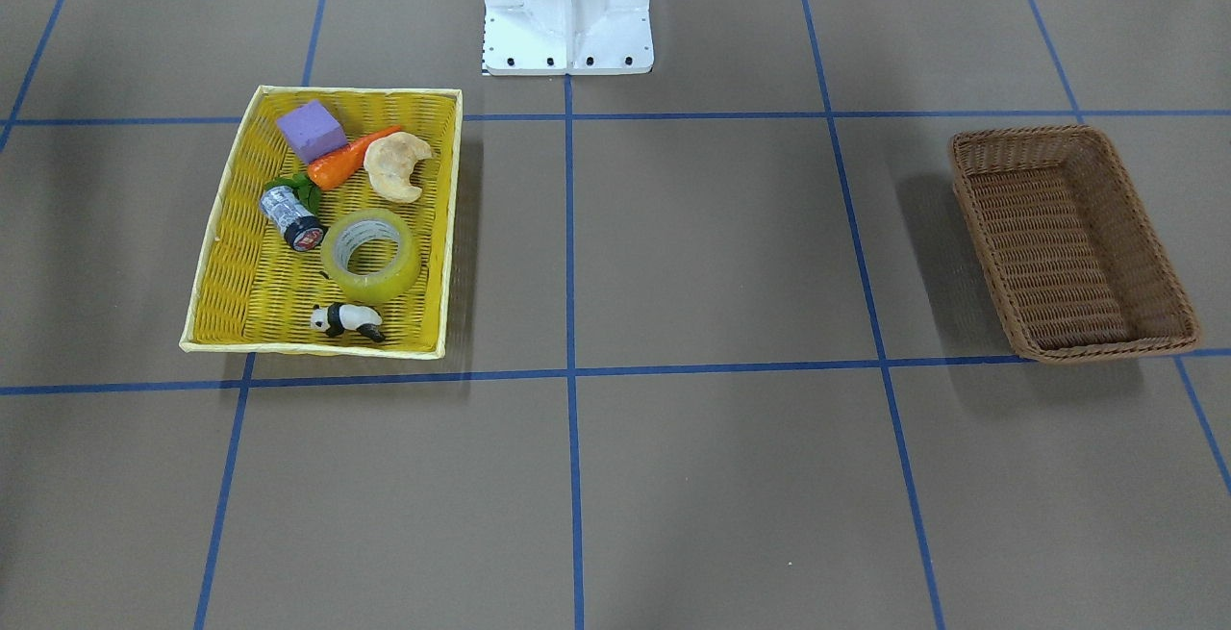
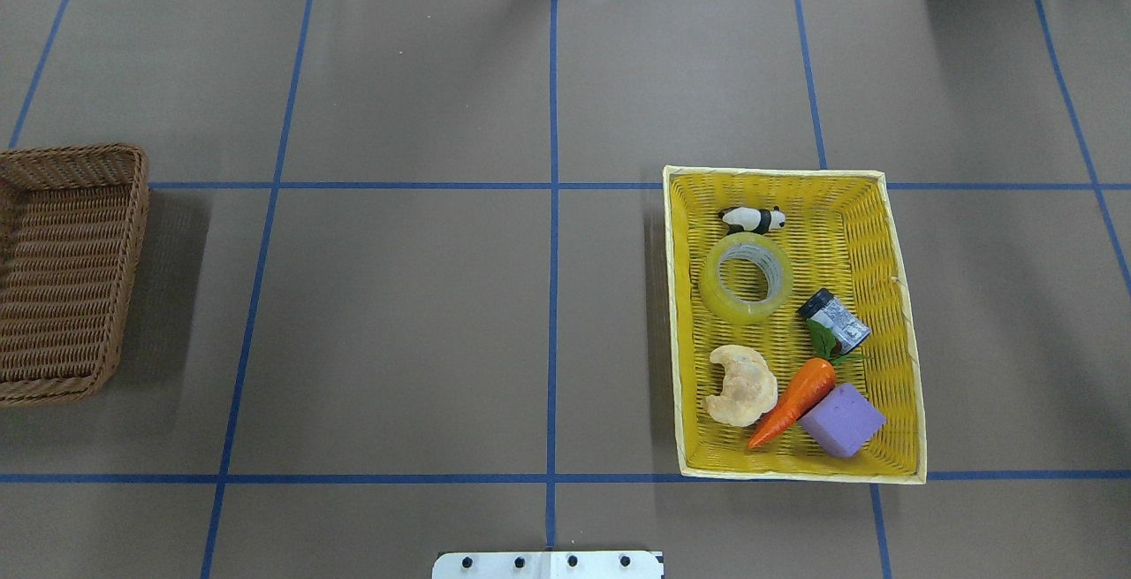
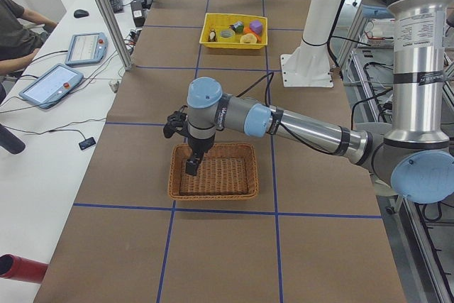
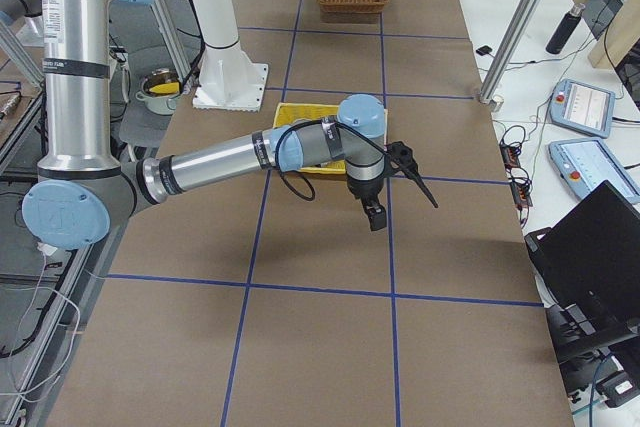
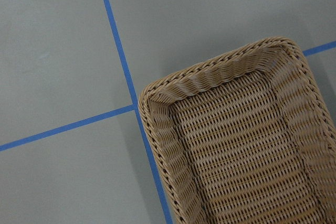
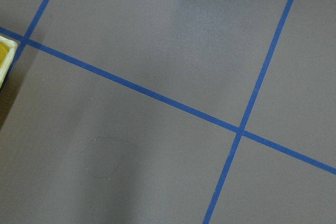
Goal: Move tape to another basket
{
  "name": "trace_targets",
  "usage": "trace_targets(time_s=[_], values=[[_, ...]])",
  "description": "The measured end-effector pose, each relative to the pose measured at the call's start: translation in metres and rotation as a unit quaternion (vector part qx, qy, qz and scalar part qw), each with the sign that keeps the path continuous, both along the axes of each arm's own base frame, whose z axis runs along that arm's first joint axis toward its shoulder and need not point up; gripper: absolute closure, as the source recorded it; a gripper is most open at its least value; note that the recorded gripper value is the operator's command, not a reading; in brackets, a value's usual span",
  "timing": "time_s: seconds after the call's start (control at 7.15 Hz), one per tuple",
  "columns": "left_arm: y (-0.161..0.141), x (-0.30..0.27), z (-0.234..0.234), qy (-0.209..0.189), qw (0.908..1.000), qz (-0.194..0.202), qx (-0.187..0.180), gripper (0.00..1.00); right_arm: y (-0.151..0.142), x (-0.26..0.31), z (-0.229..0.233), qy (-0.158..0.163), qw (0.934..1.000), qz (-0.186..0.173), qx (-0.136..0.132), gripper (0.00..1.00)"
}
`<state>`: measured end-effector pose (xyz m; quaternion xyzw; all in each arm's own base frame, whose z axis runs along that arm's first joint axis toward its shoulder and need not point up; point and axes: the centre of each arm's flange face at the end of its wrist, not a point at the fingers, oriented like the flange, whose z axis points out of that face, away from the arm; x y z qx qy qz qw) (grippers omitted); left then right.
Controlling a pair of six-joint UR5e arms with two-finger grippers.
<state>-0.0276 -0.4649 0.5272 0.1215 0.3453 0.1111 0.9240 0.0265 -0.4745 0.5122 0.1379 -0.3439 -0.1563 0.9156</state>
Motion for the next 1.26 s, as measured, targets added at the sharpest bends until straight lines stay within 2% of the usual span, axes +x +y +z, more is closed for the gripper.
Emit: trace_targets(time_s=[0.7,1.26], values=[[0.001,0.002,-0.005,0.012,0.9997,0.003,0.020,0.02,-0.003,-0.003,-0.003,-0.002,1.0000,-0.001,0.001,0.00],[0.005,0.004,-0.011,0.029,0.9992,0.009,0.027,0.02,-0.007,-0.015,0.000,-0.026,0.9995,-0.015,-0.009,0.00]])
